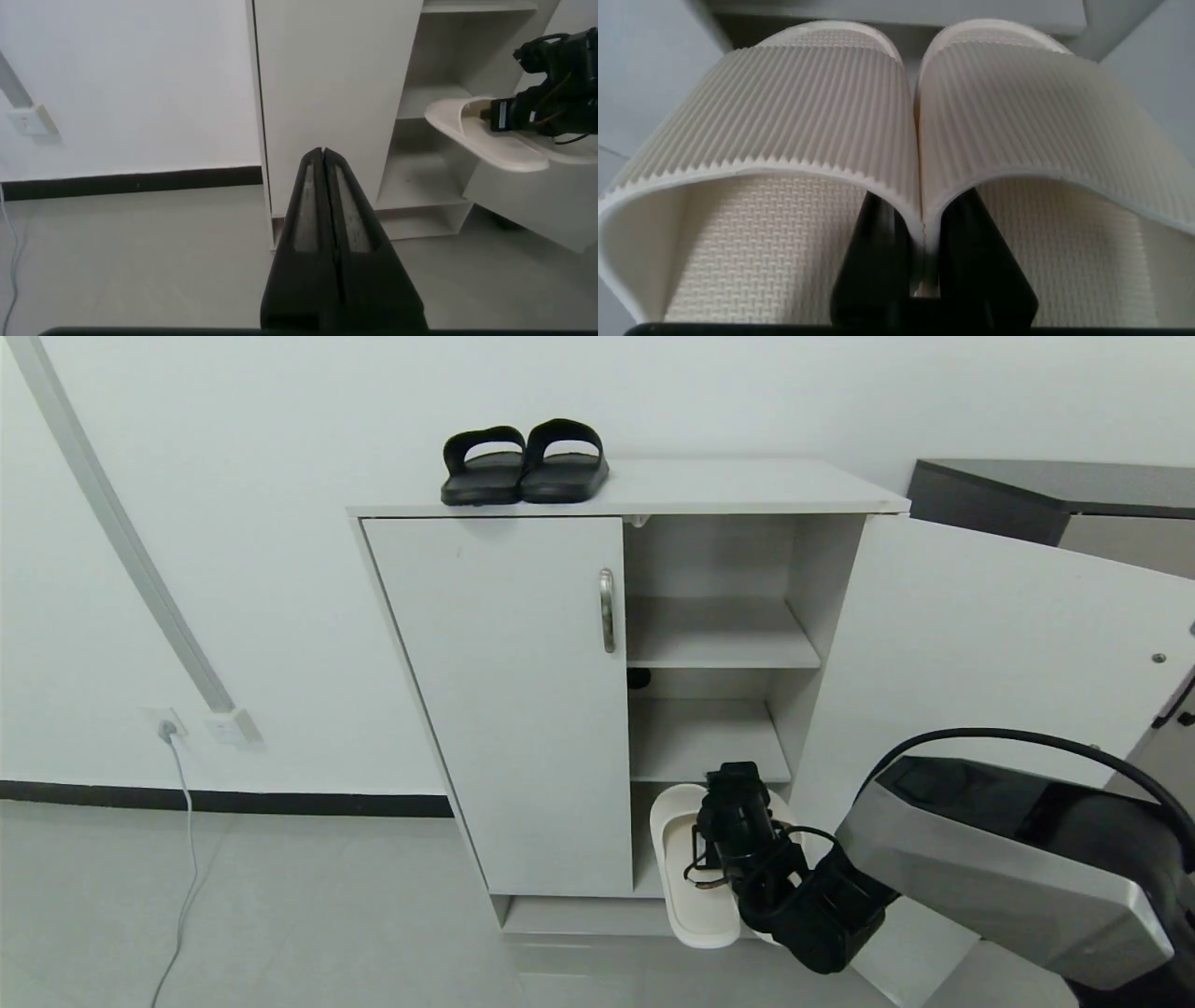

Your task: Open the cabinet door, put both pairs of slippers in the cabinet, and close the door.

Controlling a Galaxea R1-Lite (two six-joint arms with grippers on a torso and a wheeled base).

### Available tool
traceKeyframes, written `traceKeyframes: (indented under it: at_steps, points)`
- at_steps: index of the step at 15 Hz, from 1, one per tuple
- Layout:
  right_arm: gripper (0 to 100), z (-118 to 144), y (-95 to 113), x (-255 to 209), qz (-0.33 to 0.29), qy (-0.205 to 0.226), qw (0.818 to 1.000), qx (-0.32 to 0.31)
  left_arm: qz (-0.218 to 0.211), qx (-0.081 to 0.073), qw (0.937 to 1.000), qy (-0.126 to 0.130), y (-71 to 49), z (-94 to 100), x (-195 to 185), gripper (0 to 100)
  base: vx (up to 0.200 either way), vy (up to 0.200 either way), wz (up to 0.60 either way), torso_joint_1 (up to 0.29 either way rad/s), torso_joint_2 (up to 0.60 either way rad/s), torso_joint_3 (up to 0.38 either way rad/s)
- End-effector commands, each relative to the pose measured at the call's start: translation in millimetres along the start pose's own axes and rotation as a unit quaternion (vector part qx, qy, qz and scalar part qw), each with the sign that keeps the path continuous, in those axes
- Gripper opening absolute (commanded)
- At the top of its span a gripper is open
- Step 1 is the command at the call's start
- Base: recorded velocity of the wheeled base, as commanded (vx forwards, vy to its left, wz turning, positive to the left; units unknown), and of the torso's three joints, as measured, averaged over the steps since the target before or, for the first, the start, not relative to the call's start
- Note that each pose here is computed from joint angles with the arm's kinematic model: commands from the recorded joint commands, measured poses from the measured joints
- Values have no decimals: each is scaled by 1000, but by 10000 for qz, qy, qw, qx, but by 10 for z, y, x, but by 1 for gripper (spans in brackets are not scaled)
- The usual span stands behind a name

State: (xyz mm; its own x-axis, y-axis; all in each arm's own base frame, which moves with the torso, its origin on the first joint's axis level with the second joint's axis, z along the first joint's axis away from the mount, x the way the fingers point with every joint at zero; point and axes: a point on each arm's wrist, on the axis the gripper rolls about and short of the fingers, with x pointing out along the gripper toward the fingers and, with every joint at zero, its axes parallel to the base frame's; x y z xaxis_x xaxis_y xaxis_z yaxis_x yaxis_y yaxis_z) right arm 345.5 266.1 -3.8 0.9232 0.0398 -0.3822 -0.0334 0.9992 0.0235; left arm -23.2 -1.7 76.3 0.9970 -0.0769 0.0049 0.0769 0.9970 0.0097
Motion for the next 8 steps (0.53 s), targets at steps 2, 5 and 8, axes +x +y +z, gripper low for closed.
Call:
traceKeyframes:
  at_steps: [2, 5, 8]
  points:
    - [0, -167, 17, 106, -49, 122, 9999, -84, 2, -1, 10000, 9, 0, 0, 1, 0, 0, 0, 0, 5, 5, -200]
    - [0, -177, 7, 148, -101, 93, 9999, -37, 2, -1, 10000, 9, 0, 0, 1, 0, 0, 0, 0, 1, 2, -193]
    - [0, -45, -10, 163, -387, -446, 9981, 201, 2, -9, 10000, 9, 0, 0, 1, 0, 0, 0, 0, 5, 2, -99]
